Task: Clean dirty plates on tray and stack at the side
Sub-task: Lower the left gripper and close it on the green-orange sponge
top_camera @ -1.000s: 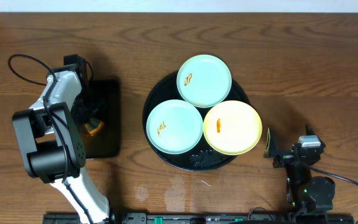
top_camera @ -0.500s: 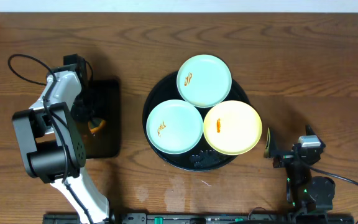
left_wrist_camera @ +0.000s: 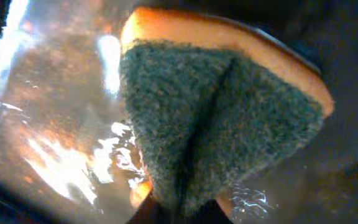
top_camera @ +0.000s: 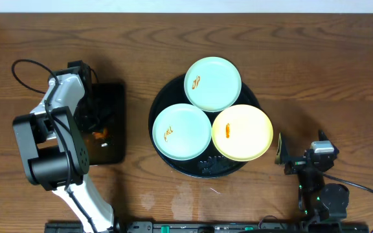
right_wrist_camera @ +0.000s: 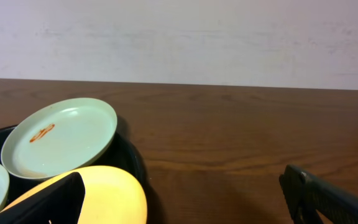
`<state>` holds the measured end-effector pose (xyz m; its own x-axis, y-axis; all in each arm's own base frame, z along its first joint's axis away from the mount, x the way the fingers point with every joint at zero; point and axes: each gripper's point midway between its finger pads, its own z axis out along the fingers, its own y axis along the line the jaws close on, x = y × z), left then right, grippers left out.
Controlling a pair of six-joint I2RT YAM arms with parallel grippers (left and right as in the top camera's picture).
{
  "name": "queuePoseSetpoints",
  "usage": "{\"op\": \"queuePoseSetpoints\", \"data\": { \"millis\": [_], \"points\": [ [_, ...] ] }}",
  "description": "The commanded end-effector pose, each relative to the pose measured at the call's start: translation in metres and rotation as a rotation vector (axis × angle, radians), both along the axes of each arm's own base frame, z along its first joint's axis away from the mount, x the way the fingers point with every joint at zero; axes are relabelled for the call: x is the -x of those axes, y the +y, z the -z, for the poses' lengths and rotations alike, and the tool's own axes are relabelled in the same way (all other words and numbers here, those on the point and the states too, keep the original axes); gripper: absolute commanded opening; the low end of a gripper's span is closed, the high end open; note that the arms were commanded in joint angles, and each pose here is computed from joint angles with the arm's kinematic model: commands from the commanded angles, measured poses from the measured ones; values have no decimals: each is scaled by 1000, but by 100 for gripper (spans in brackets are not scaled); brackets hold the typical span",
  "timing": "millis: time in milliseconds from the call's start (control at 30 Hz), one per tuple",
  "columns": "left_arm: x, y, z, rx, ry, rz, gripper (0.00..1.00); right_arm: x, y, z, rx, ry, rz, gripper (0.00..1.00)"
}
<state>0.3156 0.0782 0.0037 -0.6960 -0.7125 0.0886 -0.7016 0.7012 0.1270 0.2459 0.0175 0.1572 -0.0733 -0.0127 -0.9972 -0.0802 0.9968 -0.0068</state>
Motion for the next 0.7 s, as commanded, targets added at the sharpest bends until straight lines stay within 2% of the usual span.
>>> {"op": "queuePoseSetpoints", "data": {
  "millis": [0,33,100,200,233,300,467,500,533,633,667],
  "points": [
    [0,-4,5,23,0,4,8,0,-2,0,7,-1,7,99],
    [-2,-3,6,21,-5,4,14,0,-2,0,7,-1,7,99],
    [-6,-1,6,13,-24,5,38,0,-2,0,7,-1,7,99],
    [-19,5,7,-18,-76,19,64,0,-2,0,8,-1,7,99],
    [-24,9,7,-39,-95,20,69,0,-2,0,8,-1,7,99],
    [-34,18,7,-87,-129,22,72,0,-2,0,8,-1,7,99],
    [-47,28,6,-143,-179,23,71,0,-2,0,7,-1,7,99],
    [-47,28,6,-144,-182,23,66,0,-2,0,7,-1,7,99],
    [-47,28,6,-144,-182,22,56,0,-2,0,7,-1,7,99],
    [-46,28,6,-143,-176,23,9,0,-2,0,8,-1,7,99],
    [-45,28,6,-142,-173,23,8,0,-2,0,8,-1,7,99]
  ]
}}
